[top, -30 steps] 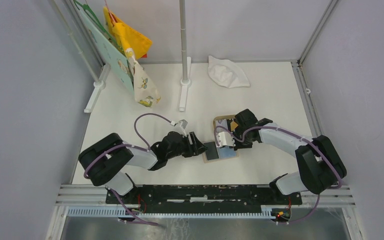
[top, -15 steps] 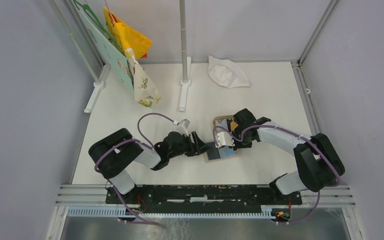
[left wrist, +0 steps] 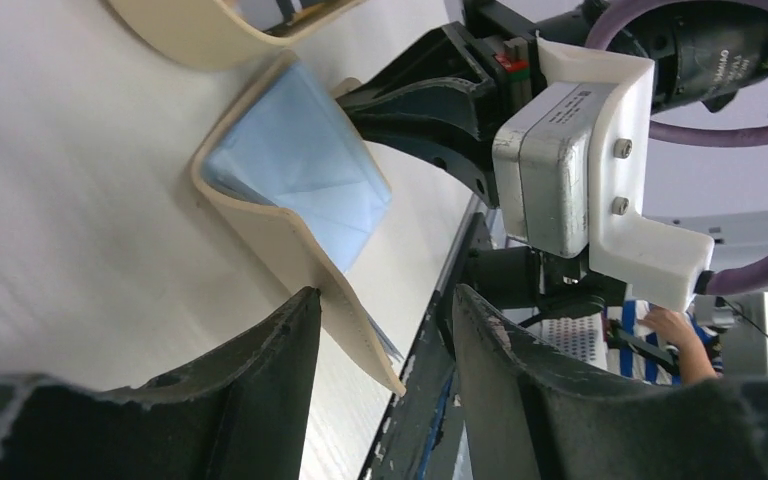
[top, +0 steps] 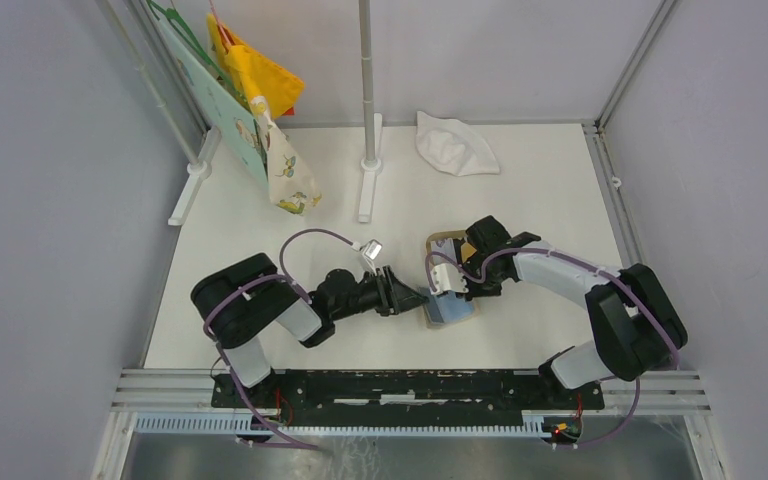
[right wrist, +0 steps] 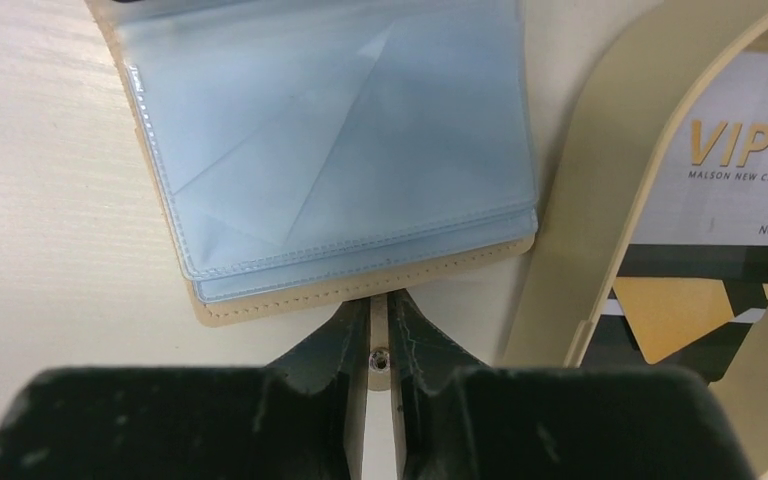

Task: Put the credit cards into the card holder
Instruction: Close the card holder at the center of the board.

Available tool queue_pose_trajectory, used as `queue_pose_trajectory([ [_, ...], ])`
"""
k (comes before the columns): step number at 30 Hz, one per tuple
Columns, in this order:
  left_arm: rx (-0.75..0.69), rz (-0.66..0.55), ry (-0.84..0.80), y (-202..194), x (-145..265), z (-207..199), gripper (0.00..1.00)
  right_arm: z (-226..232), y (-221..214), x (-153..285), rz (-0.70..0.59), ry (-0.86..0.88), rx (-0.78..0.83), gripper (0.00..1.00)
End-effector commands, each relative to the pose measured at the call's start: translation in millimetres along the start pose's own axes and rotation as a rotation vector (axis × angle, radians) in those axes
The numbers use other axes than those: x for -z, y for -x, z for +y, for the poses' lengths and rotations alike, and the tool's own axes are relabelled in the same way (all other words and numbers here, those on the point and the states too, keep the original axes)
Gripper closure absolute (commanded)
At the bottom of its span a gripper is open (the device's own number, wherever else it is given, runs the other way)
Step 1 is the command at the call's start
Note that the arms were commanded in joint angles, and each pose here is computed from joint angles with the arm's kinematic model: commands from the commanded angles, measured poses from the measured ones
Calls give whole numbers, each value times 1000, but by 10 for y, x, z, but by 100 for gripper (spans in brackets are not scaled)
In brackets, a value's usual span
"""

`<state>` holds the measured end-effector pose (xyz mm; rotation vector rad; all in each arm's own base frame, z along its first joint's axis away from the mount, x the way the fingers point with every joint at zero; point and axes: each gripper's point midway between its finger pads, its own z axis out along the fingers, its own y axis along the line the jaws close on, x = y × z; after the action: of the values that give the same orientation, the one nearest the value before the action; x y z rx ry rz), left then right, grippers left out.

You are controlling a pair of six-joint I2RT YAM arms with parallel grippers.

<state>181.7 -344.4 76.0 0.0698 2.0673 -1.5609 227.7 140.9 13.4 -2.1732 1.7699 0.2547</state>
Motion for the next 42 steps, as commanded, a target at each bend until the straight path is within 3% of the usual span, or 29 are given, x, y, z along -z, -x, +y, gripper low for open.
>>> queue_pose_trajectory([
  [1, 14, -3, -149, 31, -50, -337, 43, 130, 220, -50, -105, 81, -1, 82],
  [12, 20, 30, -169, -43, -258, -368, 43, 152, 415, -12, -197, 116, -12, 79],
  [17, 5, 49, -89, -98, -371, -212, 44, 54, 454, 80, -203, 91, -50, 77],
  [23, -11, 63, 53, -159, -439, 117, 54, -134, 361, 341, -222, 2, -97, 72],
  [28, -37, 76, 134, -191, -489, 269, 62, -136, 480, 503, -308, -9, -68, 61],
  [32, -80, 81, 208, -204, -508, 349, 70, -125, 445, 503, -302, -7, -72, 53],
  [39, -134, 87, 291, -239, -516, 405, 77, 78, 629, 376, -403, 94, -52, 53],
  [42, -137, 86, 291, -243, -523, 393, 78, 150, 629, 242, -368, 113, -18, 56],
])
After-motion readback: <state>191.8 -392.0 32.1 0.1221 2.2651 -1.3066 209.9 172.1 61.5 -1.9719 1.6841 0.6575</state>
